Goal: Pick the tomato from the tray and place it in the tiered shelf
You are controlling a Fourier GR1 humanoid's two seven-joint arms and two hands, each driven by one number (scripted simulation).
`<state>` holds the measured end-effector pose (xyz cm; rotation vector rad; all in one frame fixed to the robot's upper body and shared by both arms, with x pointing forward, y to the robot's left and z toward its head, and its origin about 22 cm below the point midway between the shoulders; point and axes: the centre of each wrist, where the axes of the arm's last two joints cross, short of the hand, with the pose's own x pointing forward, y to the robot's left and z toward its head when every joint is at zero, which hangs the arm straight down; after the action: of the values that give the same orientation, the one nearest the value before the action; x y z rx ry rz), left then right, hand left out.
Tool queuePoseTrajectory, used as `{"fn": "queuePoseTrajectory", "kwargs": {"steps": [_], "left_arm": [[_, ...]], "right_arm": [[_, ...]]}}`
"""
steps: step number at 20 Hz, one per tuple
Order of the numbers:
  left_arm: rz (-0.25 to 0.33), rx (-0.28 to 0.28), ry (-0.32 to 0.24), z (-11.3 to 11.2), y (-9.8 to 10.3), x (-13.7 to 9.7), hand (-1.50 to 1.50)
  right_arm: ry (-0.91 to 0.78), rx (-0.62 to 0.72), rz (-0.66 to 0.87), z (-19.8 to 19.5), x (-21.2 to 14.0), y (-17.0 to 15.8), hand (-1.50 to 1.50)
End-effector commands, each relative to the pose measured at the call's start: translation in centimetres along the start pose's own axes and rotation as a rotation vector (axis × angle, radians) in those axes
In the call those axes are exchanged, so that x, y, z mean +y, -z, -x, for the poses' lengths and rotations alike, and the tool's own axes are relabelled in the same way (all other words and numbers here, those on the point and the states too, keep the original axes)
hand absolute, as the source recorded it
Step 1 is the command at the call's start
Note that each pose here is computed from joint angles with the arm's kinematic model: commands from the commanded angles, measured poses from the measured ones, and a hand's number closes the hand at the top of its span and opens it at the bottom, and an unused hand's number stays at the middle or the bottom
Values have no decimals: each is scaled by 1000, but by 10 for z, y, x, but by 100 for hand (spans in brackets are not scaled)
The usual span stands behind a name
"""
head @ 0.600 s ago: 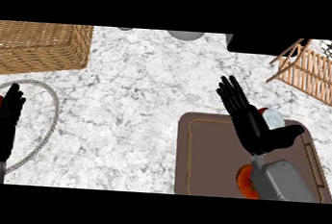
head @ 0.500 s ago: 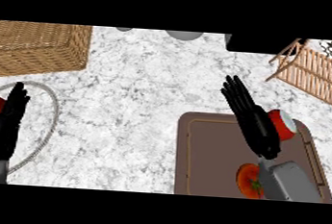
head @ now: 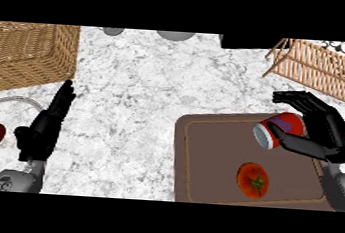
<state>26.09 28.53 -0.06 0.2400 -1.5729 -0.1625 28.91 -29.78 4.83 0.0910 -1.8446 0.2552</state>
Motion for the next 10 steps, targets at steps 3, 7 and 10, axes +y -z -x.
{"fn": "queuePoseTrajectory", "kwargs": {"steps": [3, 7, 10], "left_arm": [[116, -41, -25, -22, 8, -46, 0], [138, -26, -30, -36, 20, -51, 0], [144, -21, -19, -29, 10, -56, 0]], "right_arm": [[-113, -129, 357, 53, -27, -58, -150], [69, -266, 325, 67, -53, -77, -150], [55, -211, 96, 48, -83, -90, -150]]}}
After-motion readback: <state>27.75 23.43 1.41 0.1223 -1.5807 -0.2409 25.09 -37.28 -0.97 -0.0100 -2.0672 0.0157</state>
